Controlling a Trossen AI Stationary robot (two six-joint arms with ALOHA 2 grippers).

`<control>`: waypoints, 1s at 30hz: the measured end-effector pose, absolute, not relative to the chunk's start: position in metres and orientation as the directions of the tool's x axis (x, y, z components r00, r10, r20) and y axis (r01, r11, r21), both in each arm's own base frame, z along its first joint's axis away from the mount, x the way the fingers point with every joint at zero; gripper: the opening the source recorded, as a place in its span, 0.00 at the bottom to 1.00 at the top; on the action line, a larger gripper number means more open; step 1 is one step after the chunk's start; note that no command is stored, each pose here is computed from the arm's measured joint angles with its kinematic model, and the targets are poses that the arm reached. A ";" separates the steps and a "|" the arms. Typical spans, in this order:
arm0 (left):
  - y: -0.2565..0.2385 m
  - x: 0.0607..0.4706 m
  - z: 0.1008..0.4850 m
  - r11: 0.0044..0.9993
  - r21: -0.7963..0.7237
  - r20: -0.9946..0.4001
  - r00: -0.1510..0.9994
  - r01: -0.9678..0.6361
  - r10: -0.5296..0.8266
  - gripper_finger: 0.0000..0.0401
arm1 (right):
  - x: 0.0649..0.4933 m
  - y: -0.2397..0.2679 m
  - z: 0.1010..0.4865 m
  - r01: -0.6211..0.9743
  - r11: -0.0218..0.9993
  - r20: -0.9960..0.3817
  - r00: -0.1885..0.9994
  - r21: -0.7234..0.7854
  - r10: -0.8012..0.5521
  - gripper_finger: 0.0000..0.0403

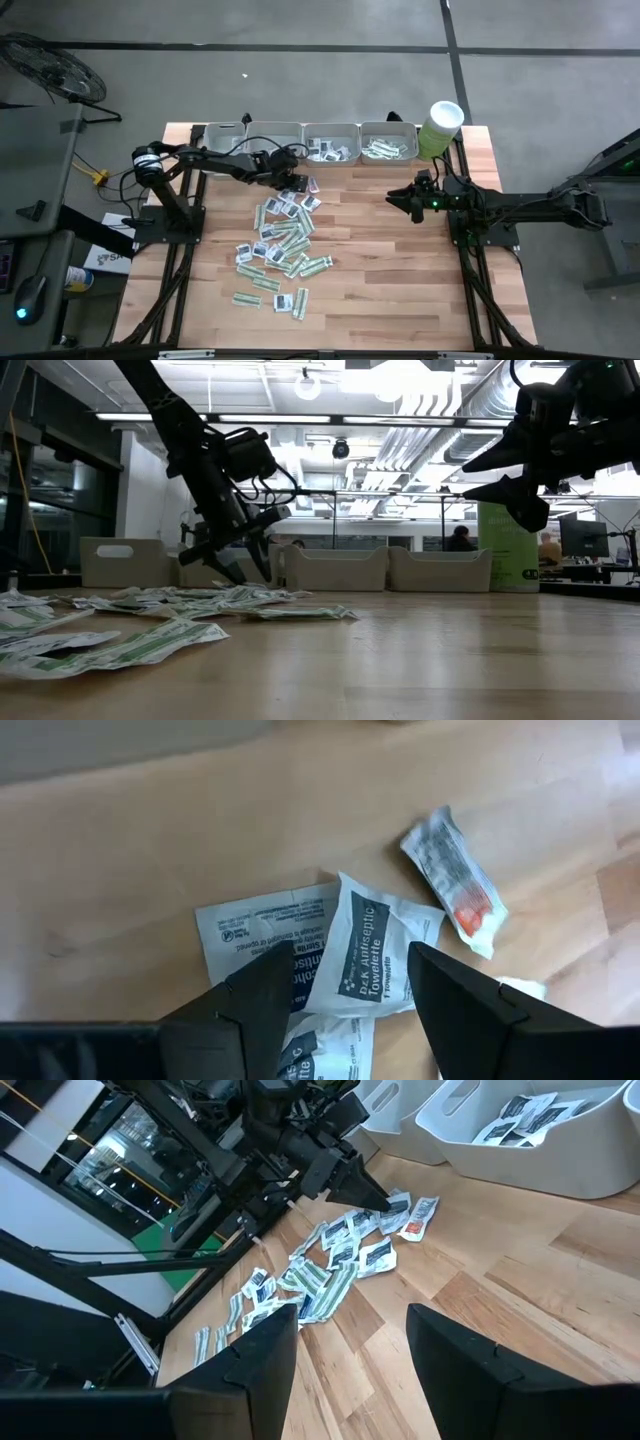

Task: Pick & Place First Aid Supplies
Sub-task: Put the gray towelette pack into the middle right gray bin

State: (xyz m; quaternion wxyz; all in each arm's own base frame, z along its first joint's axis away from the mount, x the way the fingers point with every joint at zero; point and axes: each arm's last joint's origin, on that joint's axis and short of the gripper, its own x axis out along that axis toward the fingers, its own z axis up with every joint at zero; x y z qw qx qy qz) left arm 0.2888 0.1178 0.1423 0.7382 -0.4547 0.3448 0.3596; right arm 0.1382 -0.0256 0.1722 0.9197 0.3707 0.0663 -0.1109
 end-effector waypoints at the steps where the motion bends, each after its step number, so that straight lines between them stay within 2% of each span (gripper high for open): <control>1: 0.118 0.289 0.142 0.328 -0.426 -0.836 0.505 -0.843 0.212 0.49 | 0.138 -0.026 0.172 0.253 0.701 -0.204 0.967 0.667 -0.155 0.46; 10: 0.117 0.289 0.142 0.309 -0.439 -0.841 0.507 -0.844 0.191 0.49 | 0.138 -0.026 0.172 0.254 0.700 -0.204 0.966 0.667 -0.156 0.46; 13: 0.117 0.288 0.142 0.310 -0.443 -0.841 0.509 -0.842 0.181 0.46 | 0.138 -0.026 0.172 0.254 0.700 -0.204 0.966 0.667 -0.157 0.46; 30: 0.115 0.289 0.142 0.316 -0.481 -0.837 0.536 -0.817 0.111 0.02 | 0.138 -0.026 0.172 0.254 0.700 -0.204 0.966 0.667 -0.156 0.46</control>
